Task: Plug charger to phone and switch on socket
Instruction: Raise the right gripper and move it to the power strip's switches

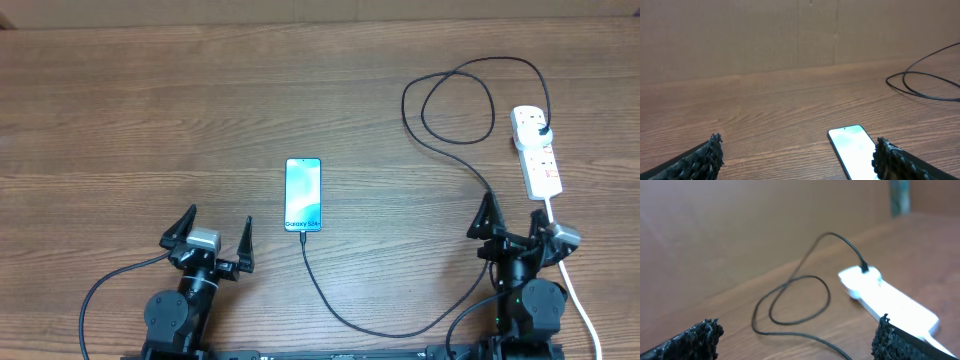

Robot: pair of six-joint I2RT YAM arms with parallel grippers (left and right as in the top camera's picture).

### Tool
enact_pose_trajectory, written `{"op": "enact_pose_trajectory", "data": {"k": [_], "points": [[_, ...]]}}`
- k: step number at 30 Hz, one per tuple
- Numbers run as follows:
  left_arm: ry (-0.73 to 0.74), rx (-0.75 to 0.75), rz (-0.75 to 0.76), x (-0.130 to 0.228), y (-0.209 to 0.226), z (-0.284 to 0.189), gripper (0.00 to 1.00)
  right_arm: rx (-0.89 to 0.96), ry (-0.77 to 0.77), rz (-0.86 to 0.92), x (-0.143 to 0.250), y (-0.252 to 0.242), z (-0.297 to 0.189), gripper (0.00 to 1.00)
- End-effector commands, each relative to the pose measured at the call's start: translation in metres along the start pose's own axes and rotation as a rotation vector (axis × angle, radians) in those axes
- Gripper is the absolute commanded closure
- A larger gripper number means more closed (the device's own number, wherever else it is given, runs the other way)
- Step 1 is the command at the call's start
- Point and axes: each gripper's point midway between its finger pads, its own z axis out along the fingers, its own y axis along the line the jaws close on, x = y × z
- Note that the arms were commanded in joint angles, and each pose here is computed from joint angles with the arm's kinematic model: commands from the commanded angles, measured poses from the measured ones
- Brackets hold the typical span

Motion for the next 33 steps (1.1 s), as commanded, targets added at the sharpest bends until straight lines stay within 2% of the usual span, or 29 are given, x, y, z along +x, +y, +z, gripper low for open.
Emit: {"op": "enact_pose_trajectory", "data": {"k": [1, 8, 12, 16, 22, 26, 33], "points": [[-0.004, -0.008, 0.020, 0.001, 0.001, 0.000, 0.00, 0.051, -0.027, 0.059, -0.026, -0.002, -0.005, 0.00], [-0.004, -0.008, 0.020, 0.001, 0.001, 0.000, 0.00, 0.099, 0.017, 0.049, -0.061, 0.006, 0.002, 0.00], [-0.004, -0.007, 0.020, 0.001, 0.001, 0.000, 0.00, 0.147, 0.127, 0.032, -0.065, 0.009, 0.014, 0.00], [-0.004, -0.007, 0.020, 0.001, 0.001, 0.000, 0.00, 0.198, 0.291, 0.016, -0.061, 0.013, 0.035, 0.00], [-0.004, -0.007, 0.020, 0.001, 0.001, 0.000, 0.00, 0.300, 0.531, 0.107, -0.054, 0.020, 0.061, 0.00], [-0.004, -0.007, 0.020, 0.001, 0.001, 0.000, 0.00, 0.312, 0.699, 0.113, -0.033, 0.024, 0.063, 0.00], [-0.004, -0.007, 0.020, 0.001, 0.001, 0.000, 0.00, 0.295, 0.789, 0.131, -0.013, 0.028, 0.063, 0.00]]}}
